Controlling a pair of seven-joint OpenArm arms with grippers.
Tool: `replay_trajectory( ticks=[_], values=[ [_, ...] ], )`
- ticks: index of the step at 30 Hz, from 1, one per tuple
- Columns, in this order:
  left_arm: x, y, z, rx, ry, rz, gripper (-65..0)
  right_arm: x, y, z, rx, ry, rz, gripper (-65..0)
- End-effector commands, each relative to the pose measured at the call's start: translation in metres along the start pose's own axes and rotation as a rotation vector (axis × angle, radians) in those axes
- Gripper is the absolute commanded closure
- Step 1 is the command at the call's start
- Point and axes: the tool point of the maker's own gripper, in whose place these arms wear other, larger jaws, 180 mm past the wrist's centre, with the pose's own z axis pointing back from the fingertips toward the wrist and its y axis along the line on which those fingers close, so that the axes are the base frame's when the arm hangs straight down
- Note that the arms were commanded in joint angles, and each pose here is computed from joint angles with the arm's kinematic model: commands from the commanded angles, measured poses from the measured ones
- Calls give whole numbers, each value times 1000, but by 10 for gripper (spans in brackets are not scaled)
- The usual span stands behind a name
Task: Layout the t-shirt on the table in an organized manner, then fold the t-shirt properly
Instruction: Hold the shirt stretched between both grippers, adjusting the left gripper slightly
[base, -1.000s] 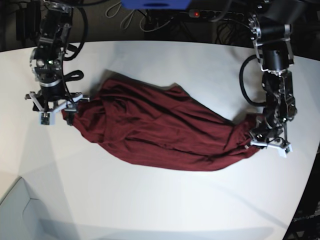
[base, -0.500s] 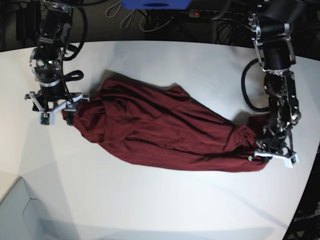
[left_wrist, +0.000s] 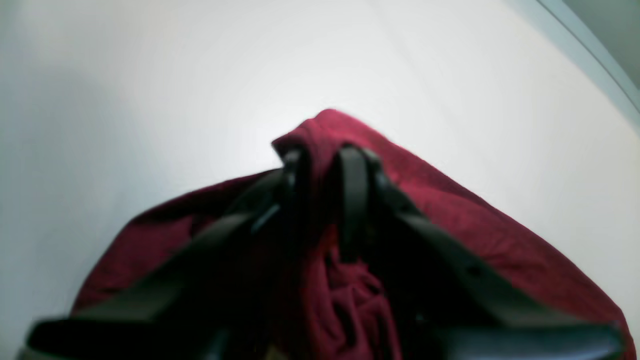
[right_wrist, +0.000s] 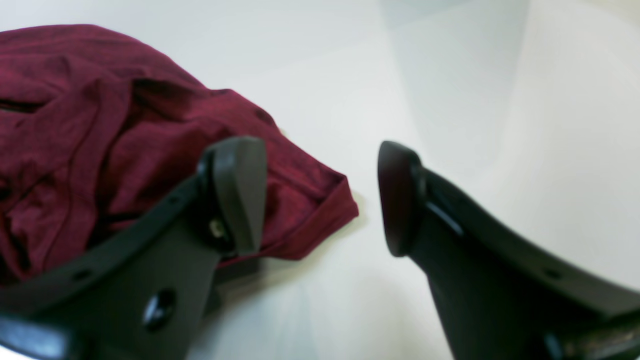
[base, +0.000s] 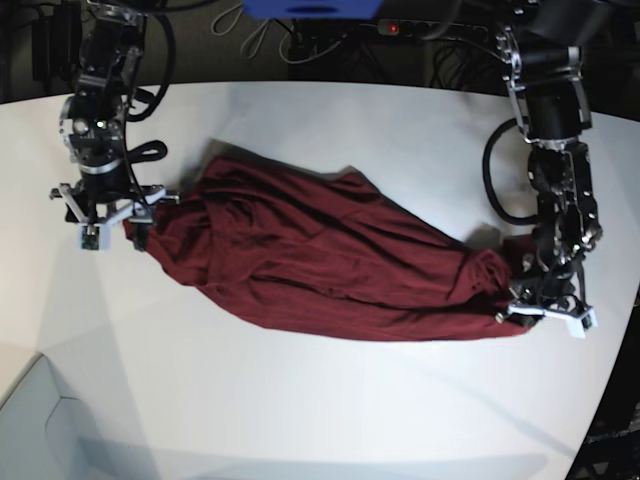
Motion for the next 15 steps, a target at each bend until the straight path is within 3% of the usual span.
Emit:
replay_trajectory(
  ticks=[1, 15],
  values=[
    [27, -7, 0, -20, -70, -8, -141, 16, -3, 1, -5, -55, 3, -359],
    [29, -7, 0, -19, -74, -11, -140, 16, -2, 1, -4, -55, 3, -359]
  ],
)
